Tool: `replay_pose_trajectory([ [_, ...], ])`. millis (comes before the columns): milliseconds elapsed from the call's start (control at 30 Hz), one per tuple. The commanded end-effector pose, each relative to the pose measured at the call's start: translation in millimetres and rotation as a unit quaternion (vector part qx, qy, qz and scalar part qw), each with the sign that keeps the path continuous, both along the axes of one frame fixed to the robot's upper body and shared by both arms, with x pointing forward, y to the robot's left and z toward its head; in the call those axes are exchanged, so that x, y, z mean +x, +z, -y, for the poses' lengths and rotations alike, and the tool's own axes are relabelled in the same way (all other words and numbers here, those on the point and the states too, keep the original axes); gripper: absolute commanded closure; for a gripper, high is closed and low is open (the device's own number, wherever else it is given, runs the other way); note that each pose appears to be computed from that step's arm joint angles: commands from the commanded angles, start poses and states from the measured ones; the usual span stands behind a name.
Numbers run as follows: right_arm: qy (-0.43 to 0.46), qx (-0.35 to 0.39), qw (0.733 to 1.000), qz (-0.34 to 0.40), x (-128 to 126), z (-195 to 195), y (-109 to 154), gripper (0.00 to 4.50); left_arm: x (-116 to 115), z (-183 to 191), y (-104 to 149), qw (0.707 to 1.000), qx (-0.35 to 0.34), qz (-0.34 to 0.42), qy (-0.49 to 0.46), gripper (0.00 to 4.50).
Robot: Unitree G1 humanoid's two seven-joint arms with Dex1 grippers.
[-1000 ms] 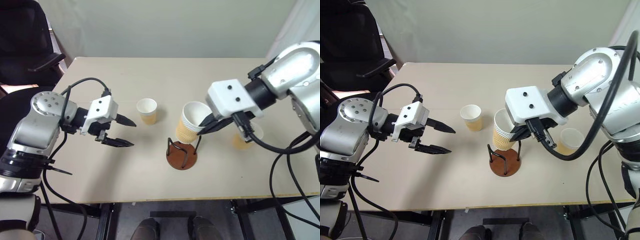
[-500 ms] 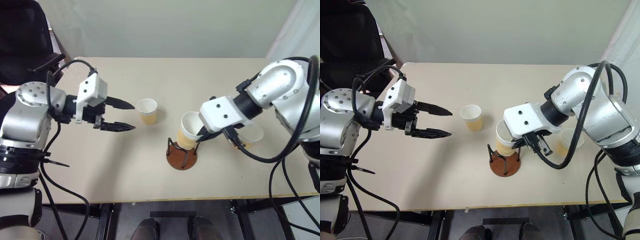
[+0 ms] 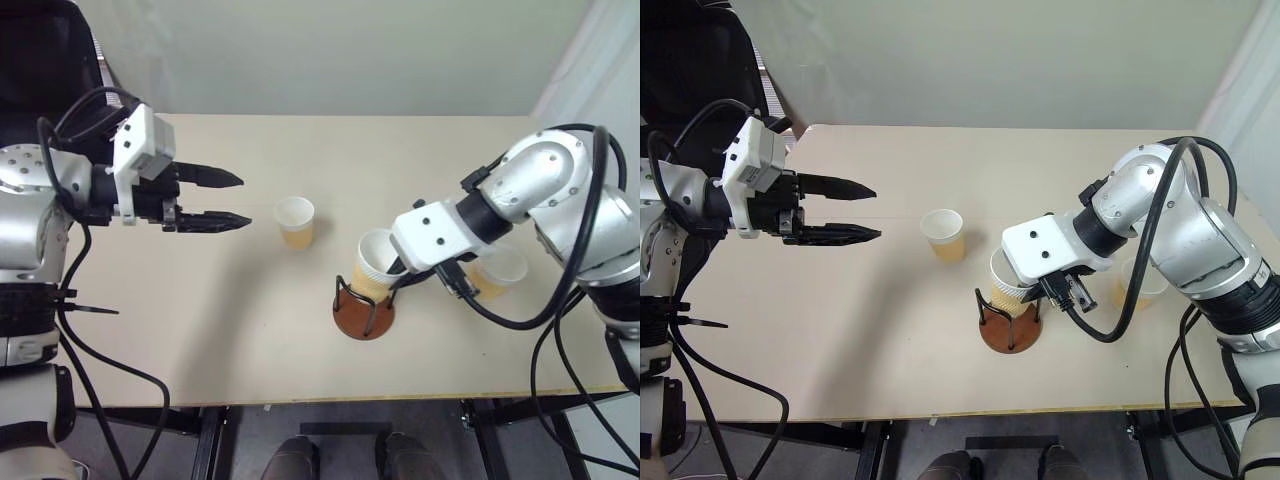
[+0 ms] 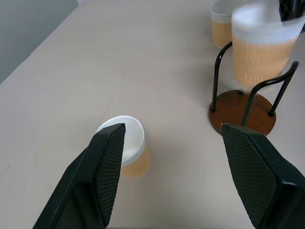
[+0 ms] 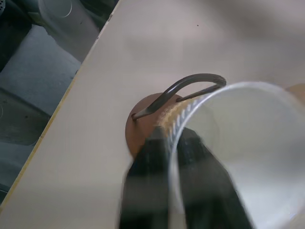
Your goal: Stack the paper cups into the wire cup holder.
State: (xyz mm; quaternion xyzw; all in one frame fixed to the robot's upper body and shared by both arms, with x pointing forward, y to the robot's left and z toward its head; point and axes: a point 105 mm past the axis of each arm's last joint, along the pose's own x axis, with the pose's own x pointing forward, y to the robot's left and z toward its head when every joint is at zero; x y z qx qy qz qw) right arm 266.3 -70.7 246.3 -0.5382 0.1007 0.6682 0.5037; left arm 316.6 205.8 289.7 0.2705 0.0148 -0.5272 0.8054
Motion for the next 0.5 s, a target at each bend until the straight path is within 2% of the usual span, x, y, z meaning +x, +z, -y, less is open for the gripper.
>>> replay_pose_trajectory([
  [33,-0.015,0.021,0.999,0.022,3,-1,8,2.69,-2,-3,13,1.0,0.006,0.029,0.003,1.06],
  [133,-0.049,0.051,0.997,0.041,12,0,16,1.66,1,-2,10,1.0,0.011,0.027,0.006,1.06],
  [233,-0.122,0.121,0.983,0.065,27,10,39,1.66,15,-5,-3,0.997,0.057,0.039,0.03,1.06],
  [333,-0.161,0.18,0.968,0.065,31,14,55,1.66,26,-7,-7,0.994,0.087,0.057,0.047,1.06],
  [500,-0.197,0.301,0.932,0.046,19,26,83,1.66,51,0,-14,0.98,0.153,0.117,0.054,1.06],
])
